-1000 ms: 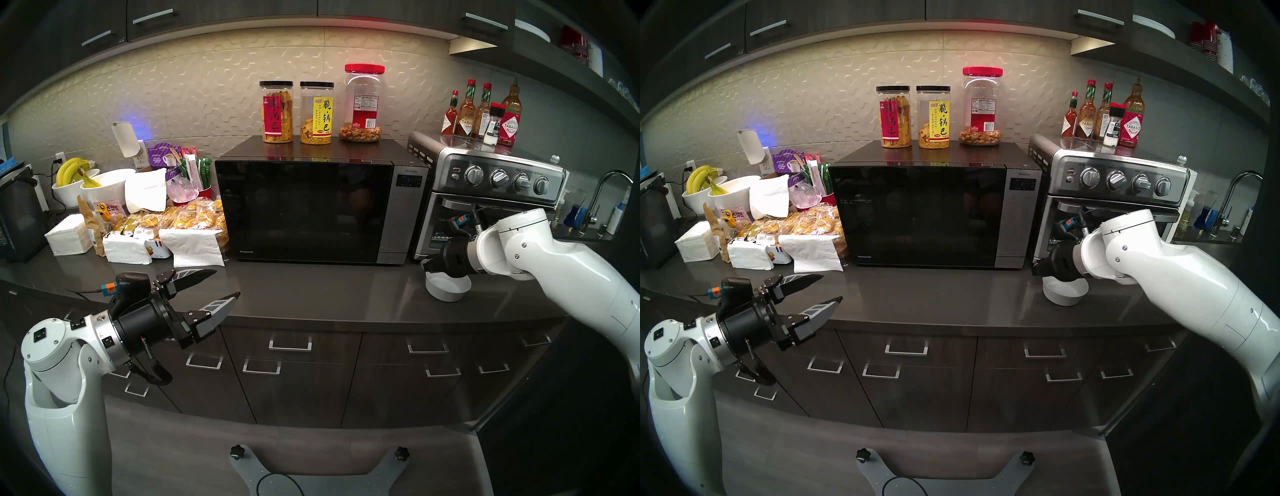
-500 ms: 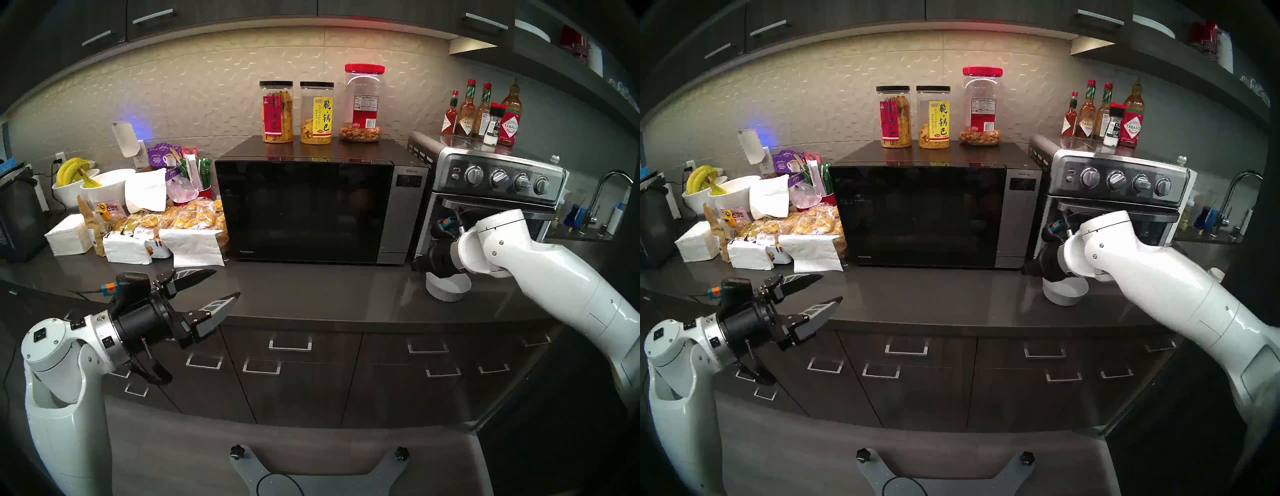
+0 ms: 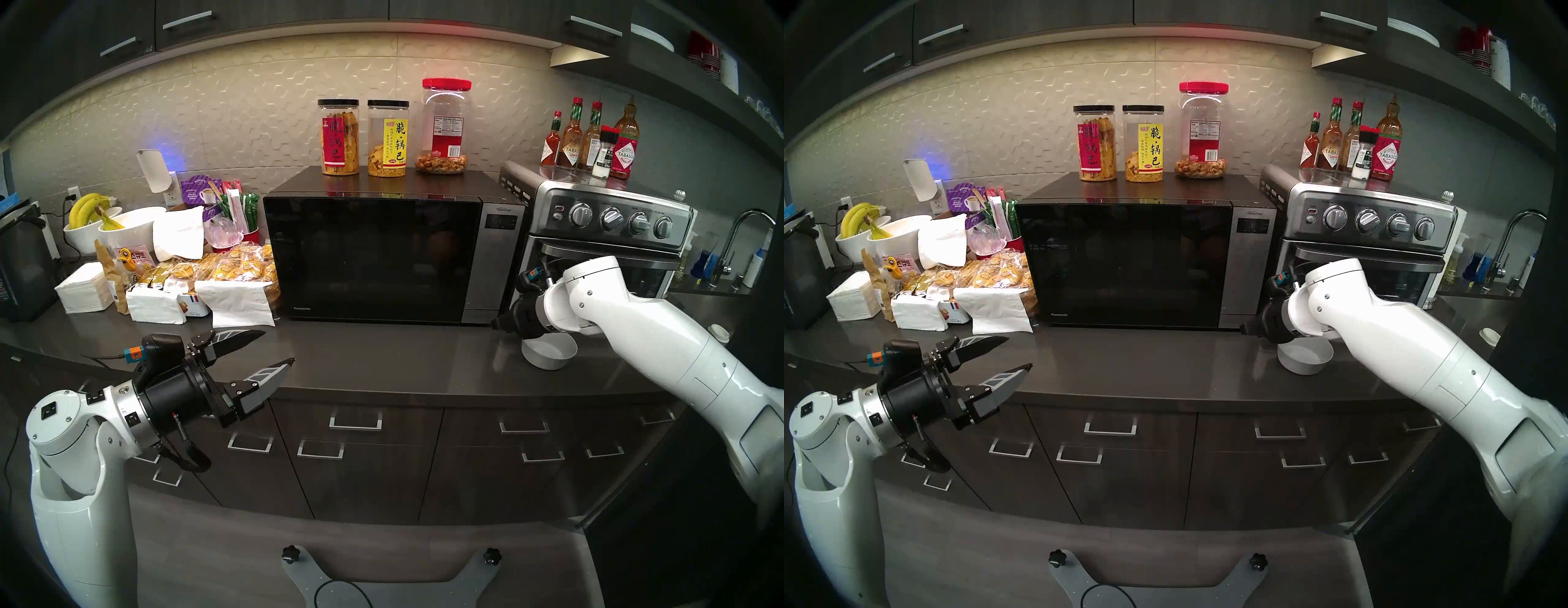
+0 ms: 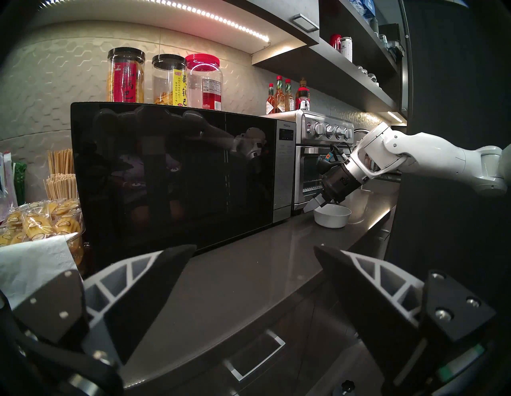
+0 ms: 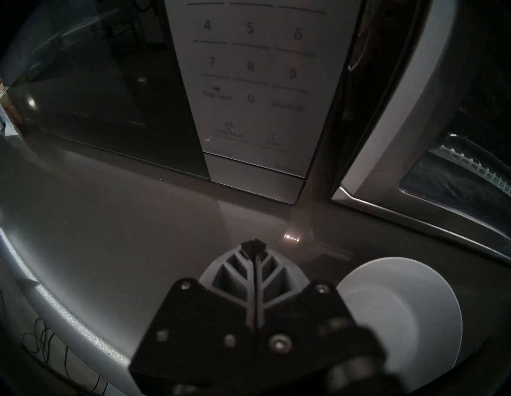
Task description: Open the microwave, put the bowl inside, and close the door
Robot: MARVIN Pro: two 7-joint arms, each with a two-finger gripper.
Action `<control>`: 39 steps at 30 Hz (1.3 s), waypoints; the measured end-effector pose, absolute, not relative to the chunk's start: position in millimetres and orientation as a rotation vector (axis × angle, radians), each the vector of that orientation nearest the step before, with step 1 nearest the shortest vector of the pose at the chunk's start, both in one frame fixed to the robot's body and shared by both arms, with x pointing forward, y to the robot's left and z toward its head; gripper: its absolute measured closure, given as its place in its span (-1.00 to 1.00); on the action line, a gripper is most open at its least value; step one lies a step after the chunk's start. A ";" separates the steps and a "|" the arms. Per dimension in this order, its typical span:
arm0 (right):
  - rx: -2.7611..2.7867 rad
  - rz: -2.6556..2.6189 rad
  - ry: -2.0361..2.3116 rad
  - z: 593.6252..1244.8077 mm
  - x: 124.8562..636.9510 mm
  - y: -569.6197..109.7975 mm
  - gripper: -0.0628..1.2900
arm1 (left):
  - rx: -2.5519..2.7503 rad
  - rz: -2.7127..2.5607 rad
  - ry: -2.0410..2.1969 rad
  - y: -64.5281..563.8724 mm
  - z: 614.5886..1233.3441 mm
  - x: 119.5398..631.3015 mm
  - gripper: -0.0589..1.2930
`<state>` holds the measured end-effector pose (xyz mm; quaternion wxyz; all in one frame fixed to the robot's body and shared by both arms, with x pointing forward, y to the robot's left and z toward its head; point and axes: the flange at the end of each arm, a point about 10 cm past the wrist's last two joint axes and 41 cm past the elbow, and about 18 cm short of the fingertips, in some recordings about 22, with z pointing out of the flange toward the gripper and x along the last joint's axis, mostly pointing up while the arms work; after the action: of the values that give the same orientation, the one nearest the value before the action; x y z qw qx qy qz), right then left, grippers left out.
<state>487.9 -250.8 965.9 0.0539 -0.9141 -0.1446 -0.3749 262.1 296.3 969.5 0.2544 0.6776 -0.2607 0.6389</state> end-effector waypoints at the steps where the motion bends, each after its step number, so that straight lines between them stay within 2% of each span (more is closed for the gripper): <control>1: -2.775 -1.137 -0.438 965.0 489.0 -249.9 0.95 | 1.841 1.736 -0.708 296.3 969.5 262.1 -0.91; 39: -2.734 -1.134 -0.354 950.0 520.7 -247.5 0.95 | 1.841 1.735 -0.708 296.3 969.4 262.0 -0.91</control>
<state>520.7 -247.5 950.0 0.0801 -0.9143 -0.1185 -0.3791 262.0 296.3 969.4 0.2543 0.6778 -0.2607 0.6387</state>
